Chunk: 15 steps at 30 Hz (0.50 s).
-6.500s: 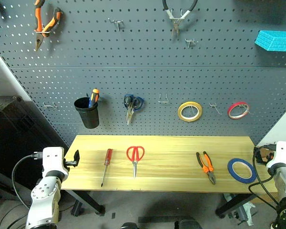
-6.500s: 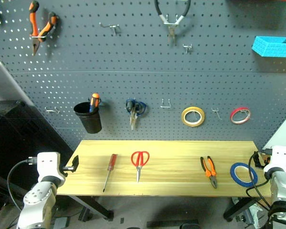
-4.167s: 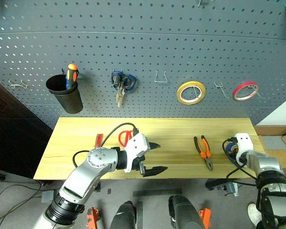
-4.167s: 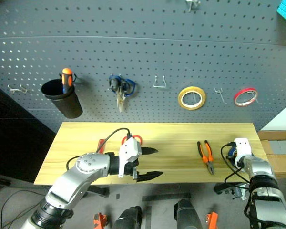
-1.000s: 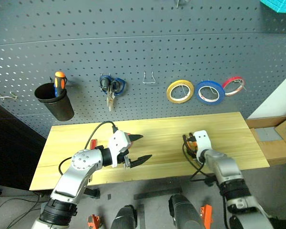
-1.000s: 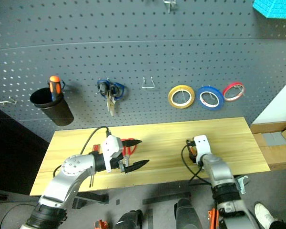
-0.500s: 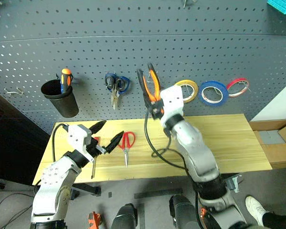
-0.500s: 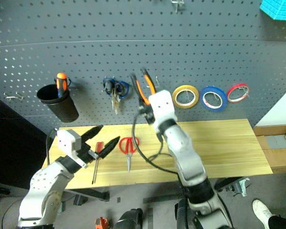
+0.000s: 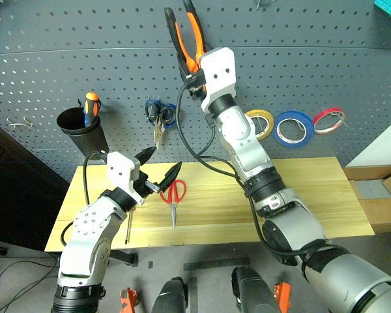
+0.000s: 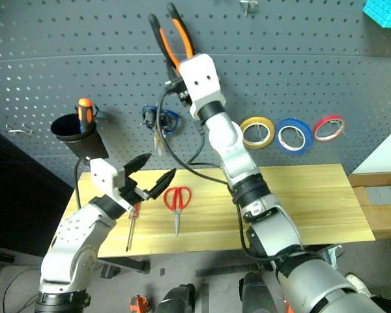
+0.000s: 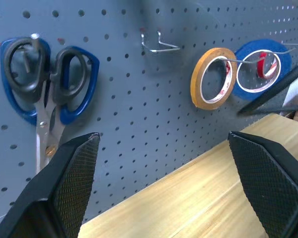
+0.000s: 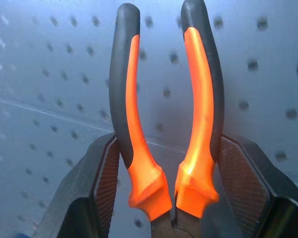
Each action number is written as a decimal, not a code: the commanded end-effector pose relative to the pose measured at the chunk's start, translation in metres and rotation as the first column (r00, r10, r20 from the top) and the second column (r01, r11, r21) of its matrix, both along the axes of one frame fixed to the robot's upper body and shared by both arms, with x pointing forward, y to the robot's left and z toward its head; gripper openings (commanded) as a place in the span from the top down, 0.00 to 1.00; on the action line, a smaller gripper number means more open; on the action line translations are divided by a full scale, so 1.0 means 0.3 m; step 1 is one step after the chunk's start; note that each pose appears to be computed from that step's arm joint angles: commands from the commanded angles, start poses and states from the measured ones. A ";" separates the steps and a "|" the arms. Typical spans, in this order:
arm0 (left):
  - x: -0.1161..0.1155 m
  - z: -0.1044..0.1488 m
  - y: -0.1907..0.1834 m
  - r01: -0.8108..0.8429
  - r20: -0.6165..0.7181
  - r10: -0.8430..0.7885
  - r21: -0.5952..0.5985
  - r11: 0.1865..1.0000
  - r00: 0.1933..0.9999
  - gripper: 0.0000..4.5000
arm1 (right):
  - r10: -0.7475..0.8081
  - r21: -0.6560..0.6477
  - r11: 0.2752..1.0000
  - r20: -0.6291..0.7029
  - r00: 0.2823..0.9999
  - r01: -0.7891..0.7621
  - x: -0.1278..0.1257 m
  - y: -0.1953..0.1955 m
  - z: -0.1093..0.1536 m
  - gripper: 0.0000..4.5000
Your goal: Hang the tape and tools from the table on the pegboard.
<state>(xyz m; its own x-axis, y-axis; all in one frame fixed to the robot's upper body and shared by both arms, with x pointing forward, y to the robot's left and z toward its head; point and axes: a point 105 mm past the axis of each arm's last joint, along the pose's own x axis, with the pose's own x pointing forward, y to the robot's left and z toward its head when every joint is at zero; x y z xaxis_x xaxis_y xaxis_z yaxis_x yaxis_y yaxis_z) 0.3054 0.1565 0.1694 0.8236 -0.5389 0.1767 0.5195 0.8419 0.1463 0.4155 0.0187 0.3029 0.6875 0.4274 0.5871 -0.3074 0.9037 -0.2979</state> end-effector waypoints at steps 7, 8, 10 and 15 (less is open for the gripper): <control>0.014 0.048 -0.010 -0.034 0.063 0.034 -0.005 0.999 0.997 0.02 | -0.058 -0.008 0.998 0.007 0.998 0.058 0.020 -0.034 -0.110 0.41; 0.018 0.047 -0.010 -0.039 0.064 0.039 -0.006 0.999 0.997 0.02 | -0.060 -0.008 0.998 -0.010 0.998 0.060 0.026 -0.039 -0.126 0.41; 0.021 0.042 -0.007 -0.046 0.061 0.046 -0.006 0.999 0.997 0.02 | -0.061 0.000 0.998 -0.052 0.997 0.061 0.037 -0.047 -0.151 0.41; 0.034 0.011 0.027 -0.110 0.027 0.111 -0.018 0.994 0.993 0.02 | -0.041 0.010 0.999 -0.169 0.985 0.043 0.056 -0.069 -0.226 0.41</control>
